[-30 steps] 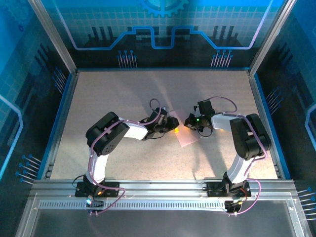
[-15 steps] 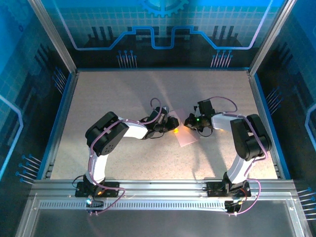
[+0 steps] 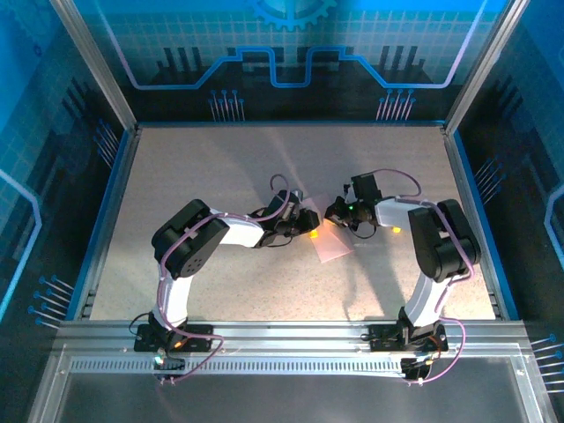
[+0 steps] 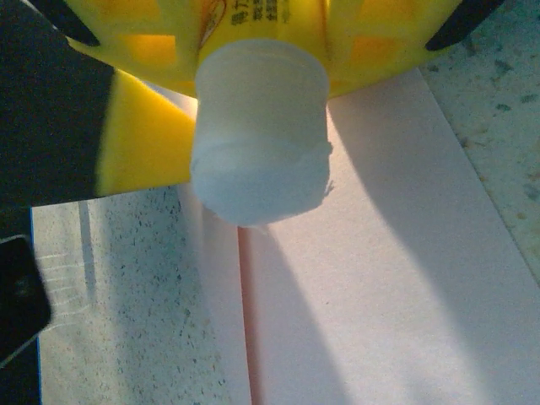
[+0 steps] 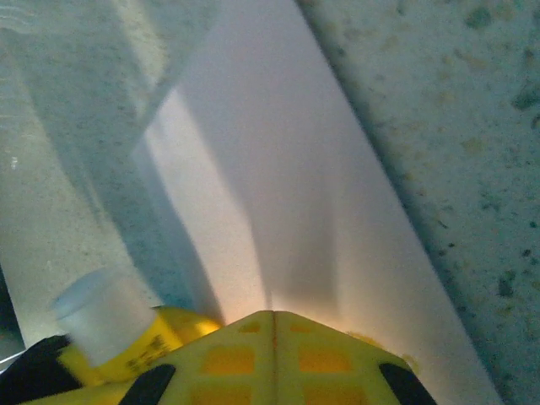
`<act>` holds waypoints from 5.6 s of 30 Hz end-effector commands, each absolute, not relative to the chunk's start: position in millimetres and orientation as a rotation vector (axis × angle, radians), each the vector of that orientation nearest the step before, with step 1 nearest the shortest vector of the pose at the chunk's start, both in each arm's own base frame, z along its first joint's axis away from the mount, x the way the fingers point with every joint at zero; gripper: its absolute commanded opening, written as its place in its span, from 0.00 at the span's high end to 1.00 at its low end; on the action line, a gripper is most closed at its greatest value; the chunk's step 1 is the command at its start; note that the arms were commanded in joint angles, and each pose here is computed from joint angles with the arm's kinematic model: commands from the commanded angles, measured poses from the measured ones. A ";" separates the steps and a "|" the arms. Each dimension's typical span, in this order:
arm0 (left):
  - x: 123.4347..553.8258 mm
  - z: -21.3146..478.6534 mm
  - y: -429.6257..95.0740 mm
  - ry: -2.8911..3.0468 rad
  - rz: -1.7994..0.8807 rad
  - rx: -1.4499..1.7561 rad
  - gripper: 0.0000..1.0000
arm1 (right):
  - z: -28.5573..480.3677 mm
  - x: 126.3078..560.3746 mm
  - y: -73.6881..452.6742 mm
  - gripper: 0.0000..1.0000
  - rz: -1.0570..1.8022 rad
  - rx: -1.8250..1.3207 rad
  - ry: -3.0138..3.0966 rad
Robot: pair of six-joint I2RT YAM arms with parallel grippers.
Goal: Place the letter into the envelope and seal it
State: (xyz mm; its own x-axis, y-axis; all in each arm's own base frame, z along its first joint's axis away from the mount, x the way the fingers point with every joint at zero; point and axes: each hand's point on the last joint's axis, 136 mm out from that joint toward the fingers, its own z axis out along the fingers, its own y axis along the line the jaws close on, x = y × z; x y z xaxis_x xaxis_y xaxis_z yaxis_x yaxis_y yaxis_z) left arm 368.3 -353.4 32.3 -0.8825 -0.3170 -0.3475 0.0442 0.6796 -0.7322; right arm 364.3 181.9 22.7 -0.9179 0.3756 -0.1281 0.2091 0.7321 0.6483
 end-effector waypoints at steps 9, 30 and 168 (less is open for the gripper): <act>369.0 38.2 -351.0 2.457 -1.060 -0.189 1.00 | -28.1 334.7 166.6 1.00 0.830 0.596 2.833; 366.9 40.4 -348.6 2.476 -1.026 -0.087 1.00 | 45.4 349.5 167.1 1.00 0.963 0.579 2.650; 374.4 300.8 -258.0 1.755 -1.721 0.045 0.99 | 290.9 312.3 323.4 0.56 1.697 -0.566 2.057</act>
State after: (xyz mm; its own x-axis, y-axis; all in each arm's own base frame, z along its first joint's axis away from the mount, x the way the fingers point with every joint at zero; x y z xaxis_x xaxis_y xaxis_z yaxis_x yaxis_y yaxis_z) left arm 380.8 -257.6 292.7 -0.7839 -0.4270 -0.4507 0.4294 0.1515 -0.8903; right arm 311.5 315.6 275.4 -0.8598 -0.0450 -0.5086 -0.5055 0.2155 0.8355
